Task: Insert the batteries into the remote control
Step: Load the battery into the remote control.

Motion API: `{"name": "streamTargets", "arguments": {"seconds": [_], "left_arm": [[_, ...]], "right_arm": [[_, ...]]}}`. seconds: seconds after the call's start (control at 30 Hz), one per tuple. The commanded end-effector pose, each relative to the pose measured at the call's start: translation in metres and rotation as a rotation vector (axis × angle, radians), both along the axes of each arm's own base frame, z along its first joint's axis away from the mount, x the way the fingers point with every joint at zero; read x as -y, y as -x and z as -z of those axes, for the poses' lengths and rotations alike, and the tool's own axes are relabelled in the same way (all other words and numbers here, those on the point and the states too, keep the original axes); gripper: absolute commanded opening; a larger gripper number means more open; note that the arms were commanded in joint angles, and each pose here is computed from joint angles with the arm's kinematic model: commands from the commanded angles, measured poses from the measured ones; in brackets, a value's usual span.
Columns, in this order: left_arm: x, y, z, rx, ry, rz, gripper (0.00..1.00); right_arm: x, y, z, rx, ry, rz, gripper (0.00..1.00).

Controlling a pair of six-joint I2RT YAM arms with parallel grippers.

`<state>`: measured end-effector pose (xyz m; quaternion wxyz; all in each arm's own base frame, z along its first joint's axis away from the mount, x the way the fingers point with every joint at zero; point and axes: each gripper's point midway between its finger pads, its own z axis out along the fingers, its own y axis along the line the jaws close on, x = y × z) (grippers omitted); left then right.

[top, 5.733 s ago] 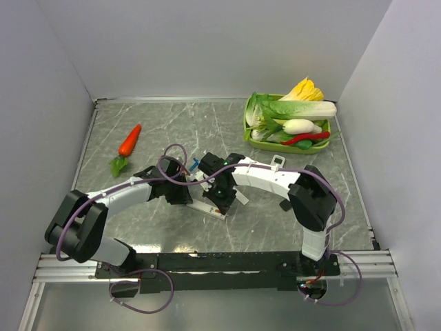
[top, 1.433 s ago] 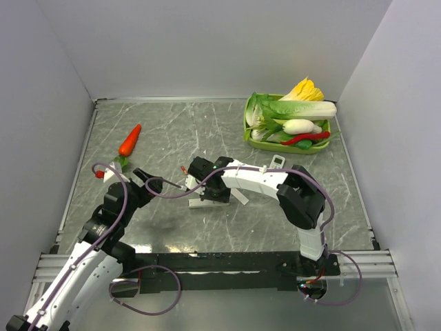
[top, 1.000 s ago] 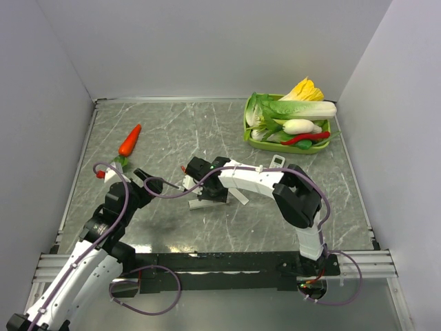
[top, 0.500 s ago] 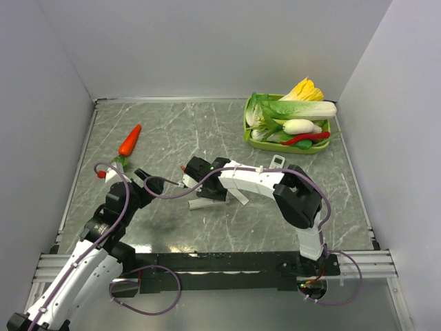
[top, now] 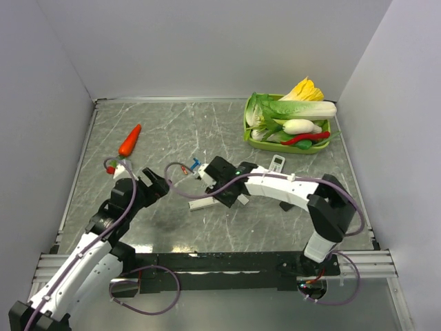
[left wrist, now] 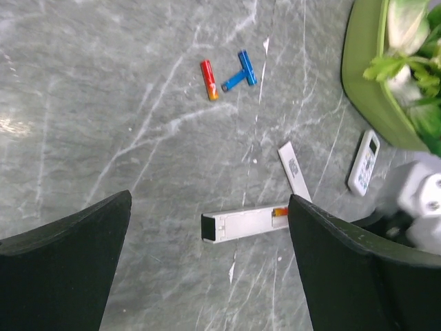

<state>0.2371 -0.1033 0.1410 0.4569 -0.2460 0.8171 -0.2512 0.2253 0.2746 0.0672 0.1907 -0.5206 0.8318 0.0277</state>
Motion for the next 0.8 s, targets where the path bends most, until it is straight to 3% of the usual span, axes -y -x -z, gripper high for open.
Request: {"name": "streamTargets", "arguments": {"seconds": [0.0, 0.17, 0.27, 0.77], "left_arm": [[0.020, -0.004, 0.000, 0.004, 0.021, 0.101, 0.99], [0.043, -0.003, 0.026, -0.121, 0.012, 0.227, 0.96], [0.058, -0.001, 0.046, -0.229, 0.002, 0.323, 0.90], [0.096, 0.005, 0.077, -0.412, -0.006, 0.537, 0.57]], "right_arm": [[-0.004, -0.004, -0.024, -0.068, -0.295, 0.301, 0.41], [-0.008, -0.015, -0.038, -0.107, -0.540, 0.542, 0.40], [-0.005, -0.020, -0.035, -0.095, -0.606, 0.624, 0.39], [-0.002, -0.034, -0.028, -0.053, -0.650, 0.735, 0.33]]}}
